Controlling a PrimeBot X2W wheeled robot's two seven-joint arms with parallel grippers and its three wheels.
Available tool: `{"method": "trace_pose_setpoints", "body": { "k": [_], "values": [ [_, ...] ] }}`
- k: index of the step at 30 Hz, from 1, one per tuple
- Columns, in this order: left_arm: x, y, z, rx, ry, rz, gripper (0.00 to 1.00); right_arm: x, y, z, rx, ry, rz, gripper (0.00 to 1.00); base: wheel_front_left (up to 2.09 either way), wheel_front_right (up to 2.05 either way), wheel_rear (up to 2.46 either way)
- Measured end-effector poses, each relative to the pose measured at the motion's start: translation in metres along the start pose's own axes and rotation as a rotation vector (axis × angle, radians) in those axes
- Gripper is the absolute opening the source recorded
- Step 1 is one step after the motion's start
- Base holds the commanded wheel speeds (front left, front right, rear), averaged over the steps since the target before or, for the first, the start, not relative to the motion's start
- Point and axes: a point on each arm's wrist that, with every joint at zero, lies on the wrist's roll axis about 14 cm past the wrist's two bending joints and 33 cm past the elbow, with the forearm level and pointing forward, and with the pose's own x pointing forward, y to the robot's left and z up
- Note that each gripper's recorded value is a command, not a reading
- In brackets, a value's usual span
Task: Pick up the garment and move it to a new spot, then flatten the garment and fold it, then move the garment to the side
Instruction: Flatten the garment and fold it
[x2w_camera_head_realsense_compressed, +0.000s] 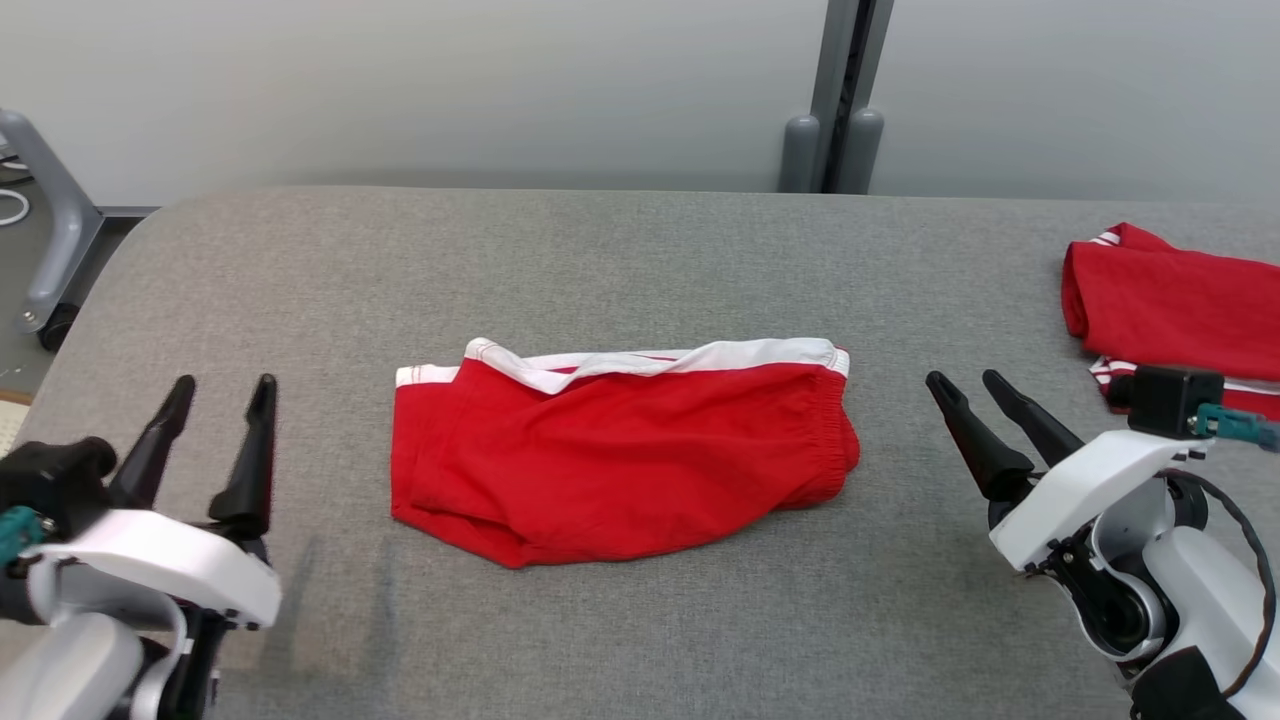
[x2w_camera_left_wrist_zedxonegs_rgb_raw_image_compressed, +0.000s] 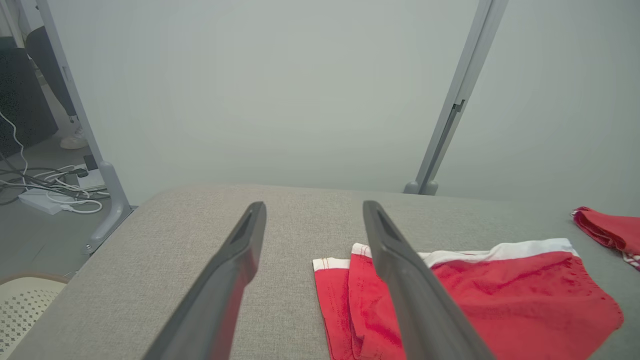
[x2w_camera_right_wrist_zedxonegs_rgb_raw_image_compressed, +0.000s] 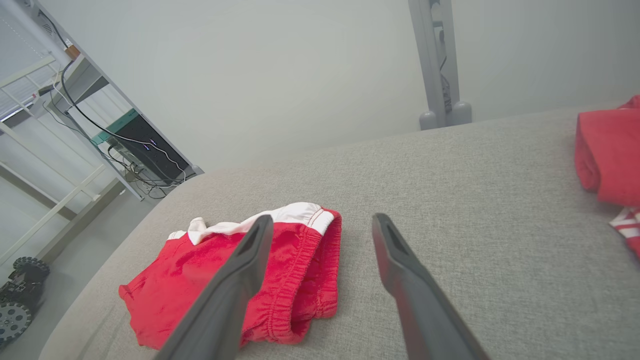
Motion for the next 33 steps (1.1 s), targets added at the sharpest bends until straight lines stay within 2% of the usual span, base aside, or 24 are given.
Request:
{"method": "trace_pose_setpoints", "body": {
  "k": [5,11,16,24,28,33],
  "values": [
    [-0.009,-0.006,0.009,0.004,-0.094,0.041,1.00,0.005,-0.002,-0.010,0.001,-0.009,-0.019,1.00,0.00,0.00,0.00],
    [-0.021,-0.005,-0.016,-0.076,-0.089,0.111,1.00,0.009,0.000,-0.030,0.042,0.017,-0.035,1.00,0.00,0.00,0.00],
    [-0.022,-0.012,-0.040,-0.100,-0.050,0.096,1.00,0.025,0.008,-0.036,0.055,0.057,-0.014,1.00,0.00,0.00,0.00],
    [-0.027,-0.008,-0.053,-0.115,-0.036,0.113,1.00,0.047,0.014,-0.063,0.065,0.218,-0.002,1.00,0.00,0.00,0.00],
    [-0.033,-0.009,-0.066,-0.132,-0.011,0.122,1.00,0.047,0.003,-0.087,0.049,0.330,-0.037,1.00,0.00,0.00,0.00],
    [-0.041,-0.002,-0.072,-0.144,-0.005,0.152,1.00,0.045,0.001,-0.110,0.104,0.434,-0.068,1.00,0.00,0.00,0.00]
  ]
}}
